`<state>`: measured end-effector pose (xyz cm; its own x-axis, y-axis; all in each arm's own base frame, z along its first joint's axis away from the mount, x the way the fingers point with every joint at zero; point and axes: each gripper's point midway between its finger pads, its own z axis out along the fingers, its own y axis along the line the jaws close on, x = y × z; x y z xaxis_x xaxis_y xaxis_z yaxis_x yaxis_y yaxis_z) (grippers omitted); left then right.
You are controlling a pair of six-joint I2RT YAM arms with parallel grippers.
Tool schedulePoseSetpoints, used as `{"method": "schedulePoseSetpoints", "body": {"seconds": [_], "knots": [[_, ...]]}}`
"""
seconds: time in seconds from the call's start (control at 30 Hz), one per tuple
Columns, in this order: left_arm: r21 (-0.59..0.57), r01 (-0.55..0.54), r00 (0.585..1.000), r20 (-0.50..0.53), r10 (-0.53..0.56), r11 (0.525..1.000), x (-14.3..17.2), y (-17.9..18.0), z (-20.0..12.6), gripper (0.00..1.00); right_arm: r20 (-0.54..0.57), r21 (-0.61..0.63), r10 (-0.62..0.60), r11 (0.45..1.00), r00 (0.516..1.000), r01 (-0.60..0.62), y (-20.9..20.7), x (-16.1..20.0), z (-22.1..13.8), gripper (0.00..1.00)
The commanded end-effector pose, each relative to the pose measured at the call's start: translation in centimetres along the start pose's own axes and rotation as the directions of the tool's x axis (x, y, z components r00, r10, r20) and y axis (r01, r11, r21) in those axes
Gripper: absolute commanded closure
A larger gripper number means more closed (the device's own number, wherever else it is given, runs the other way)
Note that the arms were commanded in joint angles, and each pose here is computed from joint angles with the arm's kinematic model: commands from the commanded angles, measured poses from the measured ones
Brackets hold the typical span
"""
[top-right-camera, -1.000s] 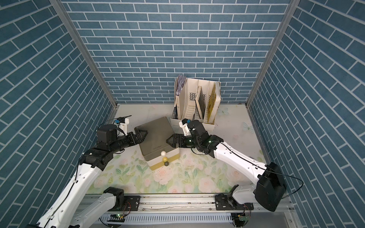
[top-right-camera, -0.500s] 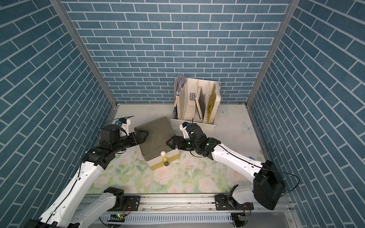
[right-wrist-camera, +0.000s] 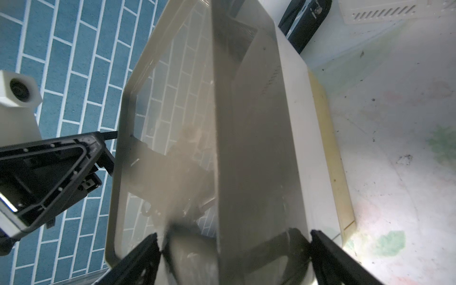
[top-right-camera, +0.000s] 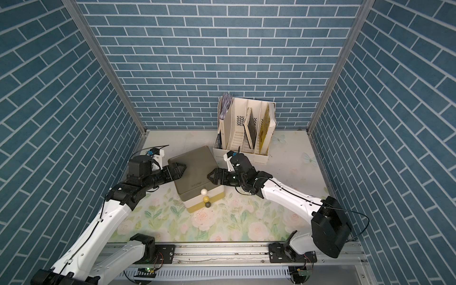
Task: Take the keys out of the drawer
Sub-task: Adjust the storage box at the center of the board.
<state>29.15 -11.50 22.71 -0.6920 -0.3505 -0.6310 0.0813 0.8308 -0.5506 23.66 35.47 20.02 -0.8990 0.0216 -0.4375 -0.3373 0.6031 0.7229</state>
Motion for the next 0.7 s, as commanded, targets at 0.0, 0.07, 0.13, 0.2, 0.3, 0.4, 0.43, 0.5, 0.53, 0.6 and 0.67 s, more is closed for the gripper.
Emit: {"method": "schedulePoseSetpoints", "body": {"seconds": [0.0,0.07,0.13,0.2,0.3,0.4,0.43,0.5,0.53,0.6,0.67], "knots": [[0.086,-0.006,0.999,-0.05,0.011,0.996,1.2,-1.6,0.7,0.0,0.016,-0.033,-0.001,0.999,1.0,0.001,2.3,-0.7,-1.2,0.02],[0.089,-0.009,0.999,-0.053,0.013,0.996,1.2,-1.8,0.8,0.0,0.002,-0.008,0.014,1.0,1.0,-0.014,2.1,-0.4,-1.7,0.01],[0.093,-0.01,0.999,-0.052,0.015,0.996,1.1,-1.9,0.8,0.0,-0.024,0.02,0.03,0.999,0.999,-0.029,1.8,0.1,-2.1,0.01],[0.097,-0.013,0.999,-0.051,0.018,0.995,1.1,-2.1,0.9,0.0,-0.037,0.045,0.047,0.998,0.998,-0.045,1.4,0.6,-2.7,0.0],[0.099,-0.013,0.999,-0.05,0.018,0.995,1.2,-2.2,0.9,0.0,-0.058,0.023,0.072,0.997,0.996,-0.071,1.9,1.3,-3.1,0.0],[0.099,-0.015,0.998,-0.053,0.02,0.995,1.4,-2.2,0.9,0.0,-0.077,-0.013,0.083,0.996,0.993,-0.085,2.8,1.9,-2.8,0.0],[0.1,-0.014,0.998,-0.053,0.019,0.995,1.4,-2.2,0.9,0.0,-0.08,-0.02,0.086,0.996,0.993,-0.088,3.0,2.0,-2.7,0.0],[0.101,-0.013,0.998,-0.054,0.018,0.995,1.5,-2.2,0.9,0.0,-0.087,-0.035,0.091,0.995,0.992,-0.094,3.6,2.2,-2.5,0.0],[0.101,-0.012,0.998,-0.055,0.017,0.995,1.5,-2.2,0.9,0.0,-0.09,-0.045,0.094,0.994,0.991,-0.098,3.7,2.3,-2.4,0.0],[0.101,-0.016,0.998,-0.056,0.021,0.995,1.6,-2.2,0.9,0.0,-0.093,-0.069,0.1,0.992,0.991,-0.106,4.1,2.4,-2.1,0.0],[0.096,-0.014,0.998,-0.059,0.02,0.995,1.7,-2.0,1.0,0.0,-0.086,-0.091,0.1,0.99,0.991,-0.108,4.3,2.3,-1.7,0.0]]}}
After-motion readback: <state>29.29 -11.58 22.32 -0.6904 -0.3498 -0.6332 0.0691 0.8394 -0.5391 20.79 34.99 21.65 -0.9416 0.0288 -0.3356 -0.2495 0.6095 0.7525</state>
